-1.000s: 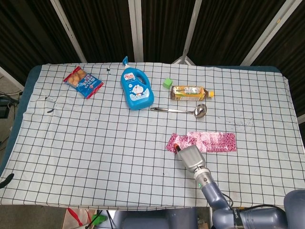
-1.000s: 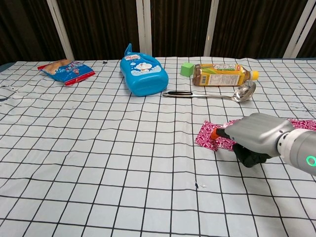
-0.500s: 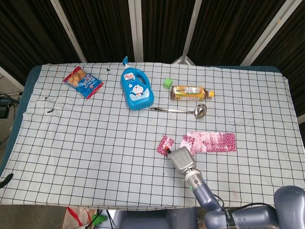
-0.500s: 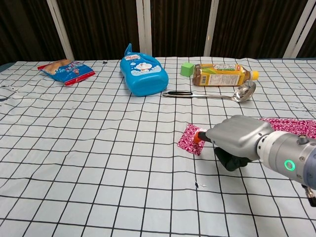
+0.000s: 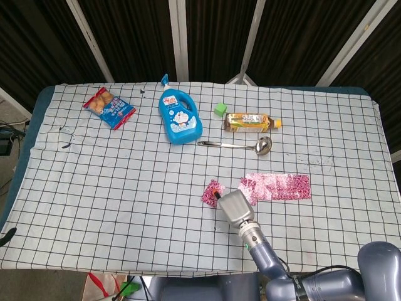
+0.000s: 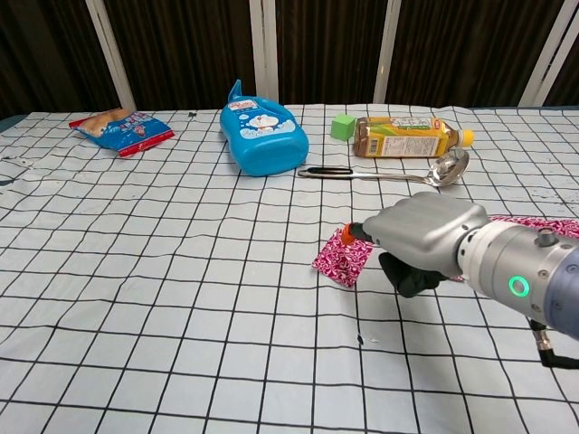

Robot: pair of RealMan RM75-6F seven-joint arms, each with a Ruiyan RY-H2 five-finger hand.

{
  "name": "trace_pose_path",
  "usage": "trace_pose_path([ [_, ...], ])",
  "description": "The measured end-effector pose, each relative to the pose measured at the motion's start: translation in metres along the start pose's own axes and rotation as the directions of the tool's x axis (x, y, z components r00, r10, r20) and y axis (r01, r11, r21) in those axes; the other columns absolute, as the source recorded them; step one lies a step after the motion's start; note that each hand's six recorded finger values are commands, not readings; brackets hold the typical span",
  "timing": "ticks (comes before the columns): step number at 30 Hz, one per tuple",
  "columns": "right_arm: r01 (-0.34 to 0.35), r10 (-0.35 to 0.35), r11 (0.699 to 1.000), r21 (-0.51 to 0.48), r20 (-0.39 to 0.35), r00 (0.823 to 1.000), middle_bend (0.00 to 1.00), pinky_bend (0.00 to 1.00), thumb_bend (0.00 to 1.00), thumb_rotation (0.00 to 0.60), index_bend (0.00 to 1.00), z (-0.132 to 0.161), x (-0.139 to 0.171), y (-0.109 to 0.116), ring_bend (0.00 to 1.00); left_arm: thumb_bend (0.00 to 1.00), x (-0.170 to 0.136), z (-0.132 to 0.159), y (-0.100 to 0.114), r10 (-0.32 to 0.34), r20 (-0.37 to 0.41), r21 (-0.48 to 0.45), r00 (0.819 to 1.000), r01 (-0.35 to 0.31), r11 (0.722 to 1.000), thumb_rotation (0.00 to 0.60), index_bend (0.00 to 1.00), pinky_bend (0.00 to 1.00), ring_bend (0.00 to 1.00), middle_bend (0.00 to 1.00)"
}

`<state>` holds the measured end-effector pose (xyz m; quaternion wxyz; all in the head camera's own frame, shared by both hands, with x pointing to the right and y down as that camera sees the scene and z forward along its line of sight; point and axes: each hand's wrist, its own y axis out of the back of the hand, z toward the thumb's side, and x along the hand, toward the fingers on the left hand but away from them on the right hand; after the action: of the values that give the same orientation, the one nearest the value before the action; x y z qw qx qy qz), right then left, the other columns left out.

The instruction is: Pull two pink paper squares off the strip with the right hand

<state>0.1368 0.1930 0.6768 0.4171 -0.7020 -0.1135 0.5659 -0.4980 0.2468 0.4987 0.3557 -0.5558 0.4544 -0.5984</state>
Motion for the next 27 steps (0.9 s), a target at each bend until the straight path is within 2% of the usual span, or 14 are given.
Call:
trace_pose_path([
  [5, -0.002, 0.002, 1.0, 0.001, 0.044, 0.999, 0.85, 0.69, 0.85, 0.6, 0.17, -0.022, 0.005, 0.0, 0.88, 0.28, 0.0, 0.001, 0.0, 0.0, 0.0, 0.002, 1.0, 0.0, 1.0, 0.6, 0.15, 0.08, 0.0, 0.0],
  [13, -0.047, 0.048, 0.999, -0.017, 0.093, 0.995, 0.85, 0.7, 0.85, 0.6, 0.17, -0.052, 0.01, -0.015, 0.88, 0.28, -0.003, 0.002, 0.0, 0.007, -0.005, 0.007, 1.0, -0.007, 1.0, 0.6, 0.15, 0.08, 0.0, 0.0],
  [27, -0.077, 0.081, 0.996, -0.033, 0.111, 0.991, 0.85, 0.7, 0.85, 0.6, 0.17, -0.07, 0.015, -0.033, 0.88, 0.28, -0.003, 0.003, -0.001, 0.005, -0.005, 0.018, 1.0, -0.005, 1.0, 0.6, 0.15, 0.08, 0.0, 0.0],
])
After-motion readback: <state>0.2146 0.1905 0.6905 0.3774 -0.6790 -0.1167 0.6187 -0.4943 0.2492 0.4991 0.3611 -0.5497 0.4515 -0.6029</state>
